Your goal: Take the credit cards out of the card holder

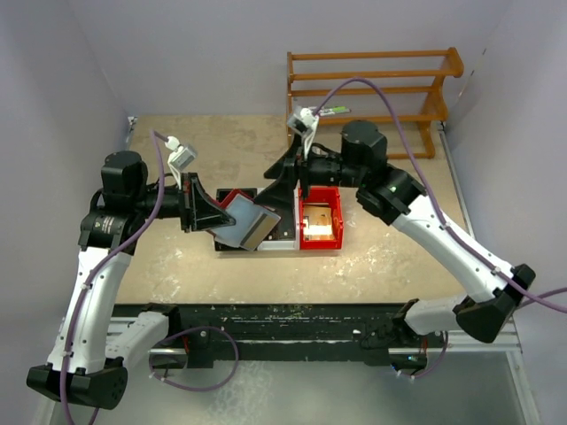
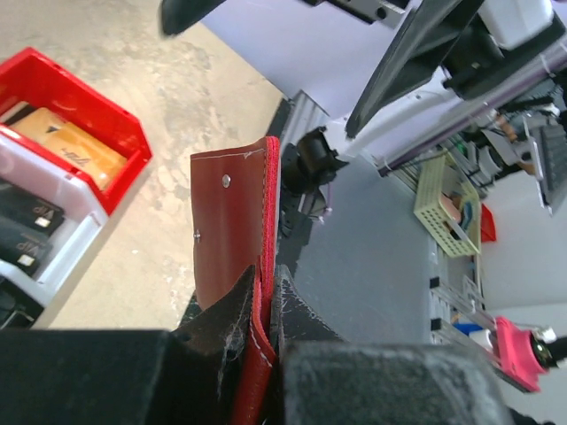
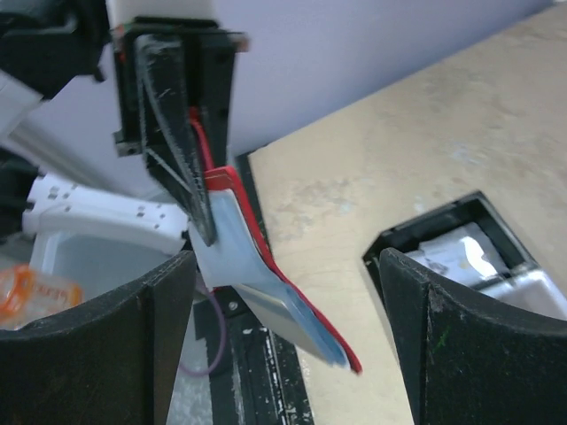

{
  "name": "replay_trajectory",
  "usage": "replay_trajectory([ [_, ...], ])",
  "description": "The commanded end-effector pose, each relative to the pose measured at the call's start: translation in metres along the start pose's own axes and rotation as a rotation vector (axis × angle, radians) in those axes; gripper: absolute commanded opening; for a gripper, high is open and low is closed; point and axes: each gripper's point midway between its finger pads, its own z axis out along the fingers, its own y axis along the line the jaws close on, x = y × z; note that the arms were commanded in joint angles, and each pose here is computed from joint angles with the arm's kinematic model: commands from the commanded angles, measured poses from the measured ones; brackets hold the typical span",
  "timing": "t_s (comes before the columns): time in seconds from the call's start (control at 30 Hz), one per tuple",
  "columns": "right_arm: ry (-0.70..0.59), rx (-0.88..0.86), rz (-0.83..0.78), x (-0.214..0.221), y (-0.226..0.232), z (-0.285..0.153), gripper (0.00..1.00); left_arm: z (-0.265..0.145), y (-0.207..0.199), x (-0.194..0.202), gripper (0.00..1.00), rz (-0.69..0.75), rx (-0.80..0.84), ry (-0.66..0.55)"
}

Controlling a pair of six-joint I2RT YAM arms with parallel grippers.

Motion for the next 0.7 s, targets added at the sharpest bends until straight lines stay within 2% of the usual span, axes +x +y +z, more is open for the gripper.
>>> replay_trajectory([
  [0.0, 0.019, -0.186, -0.107, -0.002, 0.036, 0.016, 0.86, -0.004, -0.027, 0.002, 0.0, 0.066, 0.16, 0.025],
  [0.2, 0.09, -0.341, -0.097, 0.02, 0.066, 0.031, 0.83, -0.007, -0.037, 0.007, 0.0, 0.081, 0.194, 0.035],
  [0.3, 0.121, -0.402, -0.071, 0.029, 0.079, 0.034, 0.75, -0.007, -0.036, 0.008, 0.0, 0.079, 0.194, 0.04],
  [0.33, 0.13, -0.412, -0.058, 0.031, 0.08, 0.035, 0.66, -0.007, -0.036, 0.008, 0.0, 0.079, 0.195, 0.041],
  [0.43, 0.127, -0.427, -0.033, 0.03, 0.083, 0.035, 0.15, -0.008, -0.038, 0.007, 0.0, 0.093, 0.2, 0.041],
  [0.47, 0.121, -0.427, -0.018, 0.029, 0.085, 0.033, 0.01, -0.008, -0.039, 0.006, 0.0, 0.099, 0.2, 0.04],
  [0.6, 0.097, -0.453, -0.006, 0.025, 0.094, 0.023, 0.0, -0.01, -0.043, 0.004, 0.02, 0.139, 0.194, 0.035],
  [0.63, 0.094, -0.451, -0.007, 0.024, 0.094, 0.022, 0.0, -0.01, -0.044, 0.003, 0.06, 0.151, 0.192, 0.035],
  [0.67, 0.093, -0.445, -0.005, 0.024, 0.094, 0.021, 0.0, -0.011, -0.046, 0.002, 0.21, 0.169, 0.192, 0.033],
])
